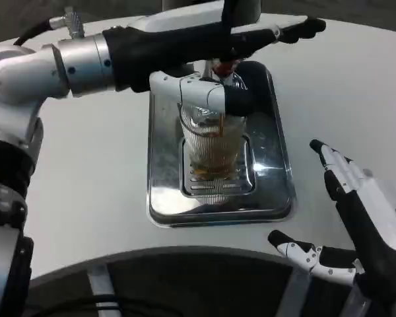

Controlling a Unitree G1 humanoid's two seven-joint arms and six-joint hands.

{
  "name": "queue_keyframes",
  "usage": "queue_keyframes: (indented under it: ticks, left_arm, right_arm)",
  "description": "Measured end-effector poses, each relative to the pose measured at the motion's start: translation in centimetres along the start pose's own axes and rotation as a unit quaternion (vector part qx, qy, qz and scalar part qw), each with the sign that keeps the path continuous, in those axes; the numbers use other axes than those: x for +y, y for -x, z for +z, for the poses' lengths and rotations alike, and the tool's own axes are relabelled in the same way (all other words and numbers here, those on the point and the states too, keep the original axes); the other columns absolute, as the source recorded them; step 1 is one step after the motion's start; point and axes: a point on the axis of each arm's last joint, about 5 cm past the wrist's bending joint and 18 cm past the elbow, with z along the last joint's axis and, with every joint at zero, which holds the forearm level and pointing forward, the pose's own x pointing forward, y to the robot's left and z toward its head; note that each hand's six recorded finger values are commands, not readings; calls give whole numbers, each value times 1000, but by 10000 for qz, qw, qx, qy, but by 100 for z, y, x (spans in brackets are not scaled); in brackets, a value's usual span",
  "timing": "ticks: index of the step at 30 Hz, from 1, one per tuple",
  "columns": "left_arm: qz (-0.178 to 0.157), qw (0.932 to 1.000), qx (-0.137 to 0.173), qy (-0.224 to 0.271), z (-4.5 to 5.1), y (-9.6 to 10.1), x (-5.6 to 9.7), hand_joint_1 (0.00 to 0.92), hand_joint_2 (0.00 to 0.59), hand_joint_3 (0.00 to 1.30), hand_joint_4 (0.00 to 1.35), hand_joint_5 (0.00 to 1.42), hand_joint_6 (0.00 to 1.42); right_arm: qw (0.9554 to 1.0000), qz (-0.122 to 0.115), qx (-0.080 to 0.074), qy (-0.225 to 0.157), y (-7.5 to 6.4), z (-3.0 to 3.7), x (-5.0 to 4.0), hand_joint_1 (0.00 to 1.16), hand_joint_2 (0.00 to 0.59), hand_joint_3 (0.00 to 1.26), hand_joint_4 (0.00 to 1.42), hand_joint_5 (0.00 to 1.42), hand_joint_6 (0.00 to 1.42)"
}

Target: Grasp the cup under the faucet to collect the drink, then remove the cup.

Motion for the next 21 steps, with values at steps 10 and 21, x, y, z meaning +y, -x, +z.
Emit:
queue_keyframes:
  ticks: [10, 21]
  left_arm:
    - [23, 10000, 38, -14, -2, 23, 0, 0, 80, 0, 0, 25, 0]
    - [45, 10000, 41, -16, -7, 47, -20, 0, 81, 0, 0, 26, 0]
  right_arm:
    - [9980, -159, -87, -598, -334, -77, 199, 580, 217, 0, 0, 0, 0]
    - [9949, -366, -154, -932, -618, -58, 297, 611, 199, 0, 0, 0, 0]
